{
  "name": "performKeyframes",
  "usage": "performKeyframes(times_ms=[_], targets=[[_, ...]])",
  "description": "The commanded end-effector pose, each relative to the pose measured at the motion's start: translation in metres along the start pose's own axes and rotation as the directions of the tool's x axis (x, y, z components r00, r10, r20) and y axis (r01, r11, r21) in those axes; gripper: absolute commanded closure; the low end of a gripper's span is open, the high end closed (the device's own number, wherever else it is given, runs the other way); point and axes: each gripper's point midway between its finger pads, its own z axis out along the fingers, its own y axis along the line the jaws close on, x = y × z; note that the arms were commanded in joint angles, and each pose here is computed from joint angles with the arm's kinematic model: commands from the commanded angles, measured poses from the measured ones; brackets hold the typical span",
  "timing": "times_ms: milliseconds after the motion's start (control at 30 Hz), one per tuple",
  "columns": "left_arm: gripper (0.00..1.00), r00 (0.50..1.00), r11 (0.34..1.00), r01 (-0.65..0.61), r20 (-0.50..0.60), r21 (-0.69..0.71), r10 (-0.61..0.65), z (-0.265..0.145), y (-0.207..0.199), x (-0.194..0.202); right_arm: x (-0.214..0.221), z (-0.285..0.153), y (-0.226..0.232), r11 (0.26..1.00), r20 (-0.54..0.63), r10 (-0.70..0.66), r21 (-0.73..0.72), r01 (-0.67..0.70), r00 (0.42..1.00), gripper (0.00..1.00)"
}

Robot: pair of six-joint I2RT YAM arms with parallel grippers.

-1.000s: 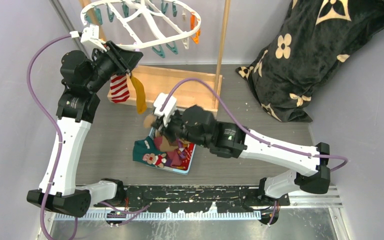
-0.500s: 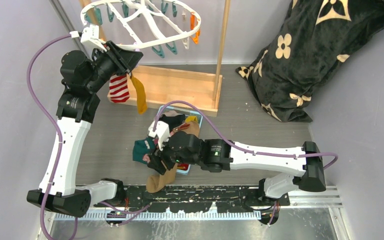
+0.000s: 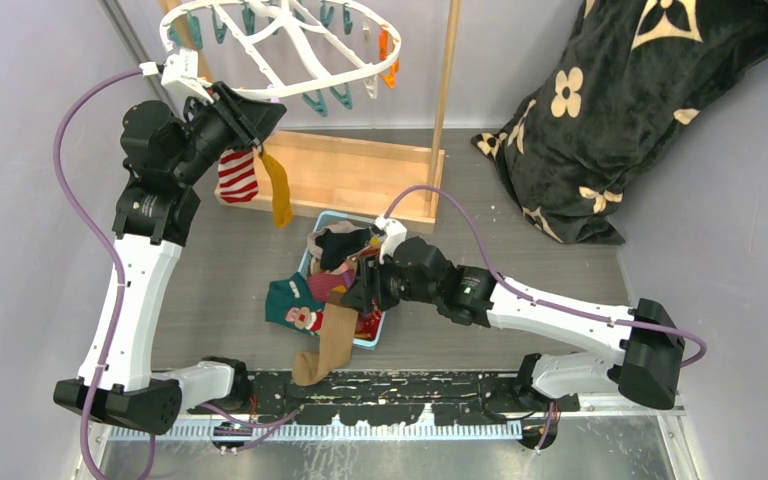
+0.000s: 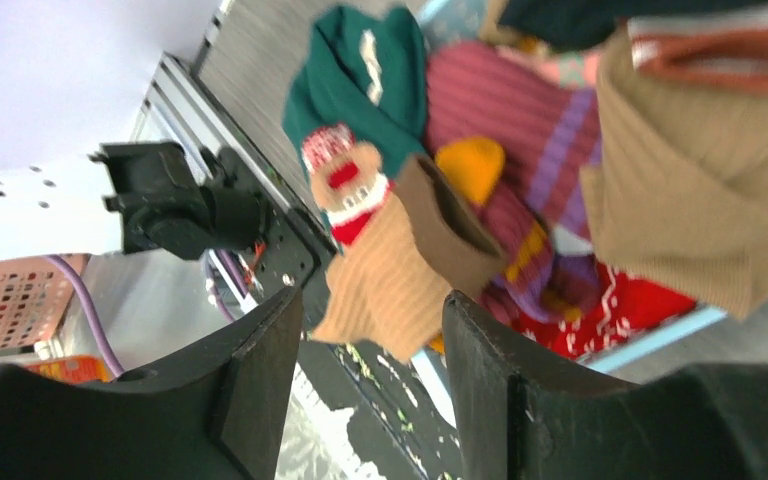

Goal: Clip the socks to the hanger
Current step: Adjust the sock in the bin, then pick up the sock from the bin.

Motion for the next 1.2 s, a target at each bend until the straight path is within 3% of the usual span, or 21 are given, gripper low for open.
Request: performKeyframes(times_ms=[0, 433, 933, 1167], targets=[[1.00, 0.997, 0.999, -0.025, 0.077, 0.031, 0.023, -0.009, -0.016, -0.026, 0.001, 0.004, 0.009, 0.979, -0.015, 0.161, -0.126, -0.161, 0.987, 0.41], [1.00, 0.996, 0.999, -0.029, 0.083, 0.031, 0.026, -0.010, -0.017, -0.029, 0.022, 0.035, -0.013, 0.959, -0.059, 0.221, -0.170, -0.229, 0.973, 0.46], [1.00, 0.996, 0.999, -0.029, 0.085, 0.034, 0.026, -0.012, -0.019, -0.030, 0.038, 0.040, -0.032, 0.961, -0.101, 0.238, -0.120, -0.249, 0.966, 0.50], [1.00, 0.996, 0.999, -0.030, 0.084, 0.034, 0.027, -0.012, -0.019, -0.030, 0.034, 0.044, -0.025, 0.950, -0.091, 0.250, -0.168, -0.262, 0.964, 0.57]])
